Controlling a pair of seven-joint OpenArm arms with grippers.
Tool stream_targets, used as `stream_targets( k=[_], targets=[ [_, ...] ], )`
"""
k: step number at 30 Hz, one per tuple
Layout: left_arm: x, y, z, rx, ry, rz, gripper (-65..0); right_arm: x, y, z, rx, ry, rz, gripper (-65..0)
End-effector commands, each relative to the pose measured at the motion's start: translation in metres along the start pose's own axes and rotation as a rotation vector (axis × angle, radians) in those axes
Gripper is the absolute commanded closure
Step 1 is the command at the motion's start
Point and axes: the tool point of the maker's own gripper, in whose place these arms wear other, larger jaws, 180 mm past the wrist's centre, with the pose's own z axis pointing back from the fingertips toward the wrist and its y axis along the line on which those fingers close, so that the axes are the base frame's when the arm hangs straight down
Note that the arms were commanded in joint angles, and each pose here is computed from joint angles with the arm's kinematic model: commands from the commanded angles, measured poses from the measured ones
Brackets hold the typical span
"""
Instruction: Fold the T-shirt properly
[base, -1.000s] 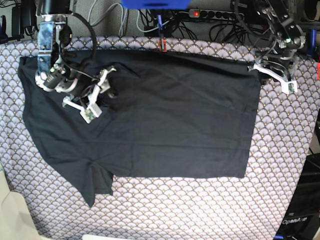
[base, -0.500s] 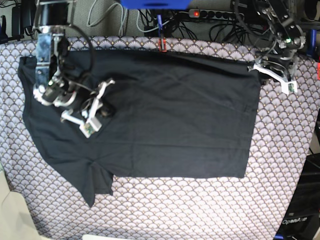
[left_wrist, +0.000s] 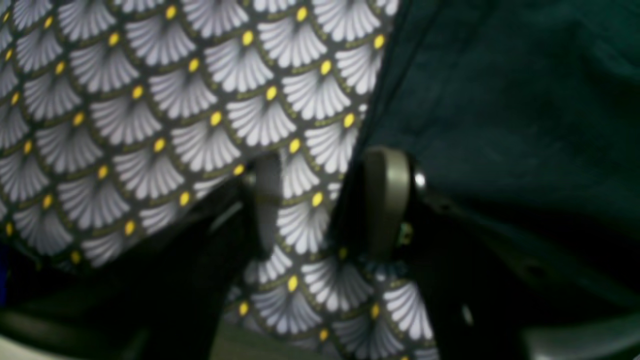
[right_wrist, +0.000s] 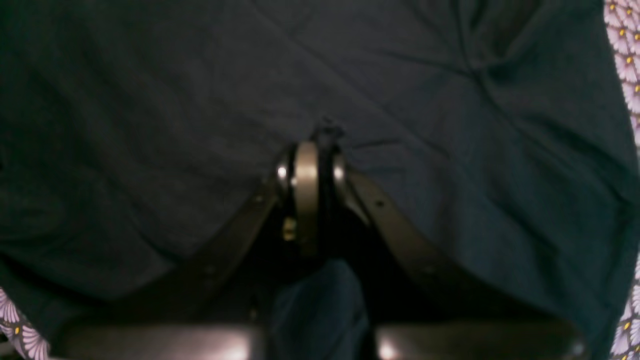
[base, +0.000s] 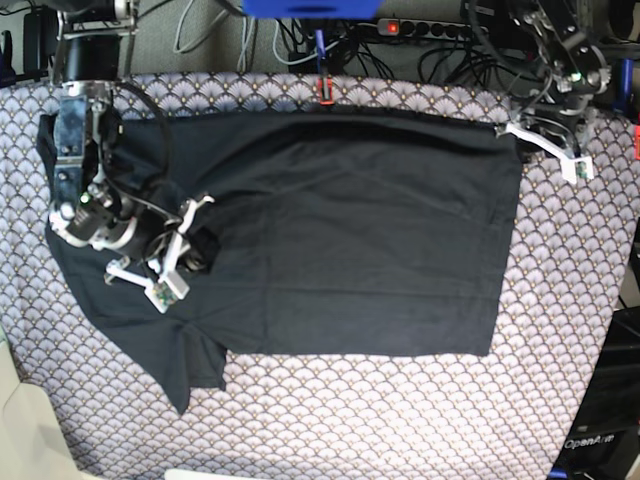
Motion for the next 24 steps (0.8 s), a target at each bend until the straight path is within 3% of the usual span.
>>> stream_targets(
  k=[1,12,20,24],
  targets=[
    [0.014,0.002,0.003,0.004,-0.046,-0.012,-26.7,0.012,-0.009,0.003,-0.016,-0.037,0.008,-0.8],
    [0.014,0.002,0.003,0.004,-0.046,-0.012,-26.7,-0.009,-0.021,-0.016,0.006,0.032,-0.062,-1.6],
    [0.014,0.002,0.003,0.004,-0.046,-0.012,-26.7,-0.01,-0.023,-0.014,0.0,0.031,-0.068,-20.4],
    [0.014,0.002,0.003,0.004,-0.046,-0.012,-26.7,-0.007,-0.02,-0.009,-0.006,0.048,-0.037,-25.9]
  ],
)
